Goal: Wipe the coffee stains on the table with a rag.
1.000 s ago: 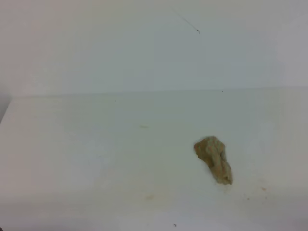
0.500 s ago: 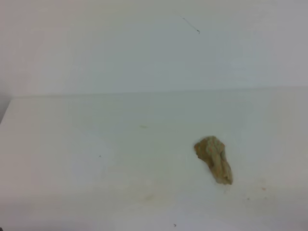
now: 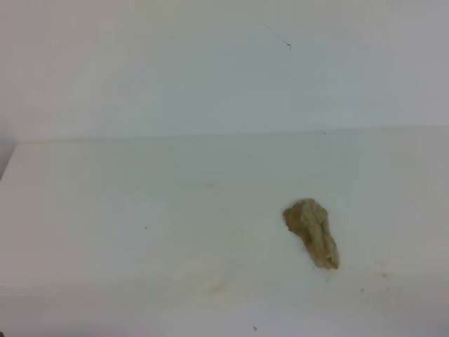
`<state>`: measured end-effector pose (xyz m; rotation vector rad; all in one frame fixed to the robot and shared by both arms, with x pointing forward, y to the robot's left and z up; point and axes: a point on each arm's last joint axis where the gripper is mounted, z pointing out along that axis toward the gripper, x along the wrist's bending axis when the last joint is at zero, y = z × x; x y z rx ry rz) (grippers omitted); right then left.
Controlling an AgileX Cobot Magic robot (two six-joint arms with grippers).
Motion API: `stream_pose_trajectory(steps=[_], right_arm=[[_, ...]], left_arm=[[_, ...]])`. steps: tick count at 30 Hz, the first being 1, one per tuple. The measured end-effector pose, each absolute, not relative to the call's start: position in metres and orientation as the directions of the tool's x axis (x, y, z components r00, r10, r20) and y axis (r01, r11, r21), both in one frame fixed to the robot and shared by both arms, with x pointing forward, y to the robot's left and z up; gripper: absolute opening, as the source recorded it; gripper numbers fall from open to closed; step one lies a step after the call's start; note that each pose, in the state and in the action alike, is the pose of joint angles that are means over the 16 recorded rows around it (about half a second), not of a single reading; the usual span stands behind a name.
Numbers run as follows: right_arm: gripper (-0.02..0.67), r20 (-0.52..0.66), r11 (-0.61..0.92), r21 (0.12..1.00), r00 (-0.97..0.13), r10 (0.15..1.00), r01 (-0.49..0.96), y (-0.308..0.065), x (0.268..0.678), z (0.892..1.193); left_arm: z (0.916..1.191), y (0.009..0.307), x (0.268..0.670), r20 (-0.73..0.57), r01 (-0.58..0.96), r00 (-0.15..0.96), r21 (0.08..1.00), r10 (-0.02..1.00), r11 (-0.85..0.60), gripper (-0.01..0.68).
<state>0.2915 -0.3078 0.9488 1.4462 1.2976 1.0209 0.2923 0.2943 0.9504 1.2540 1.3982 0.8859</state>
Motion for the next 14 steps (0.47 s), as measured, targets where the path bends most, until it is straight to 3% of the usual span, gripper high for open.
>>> stream_pose_trajectory(steps=[14], right_arm=[[-0.003, 0.006, -0.031, 0.97, 0.103, 0.995, 0.24, -0.3078, 0.2915, 0.9488]], left_arm=[[0.9504, 0.2943, 0.2923, -0.207, 0.23, 0.057, 0.955, 0.977, 0.188, 0.001]])
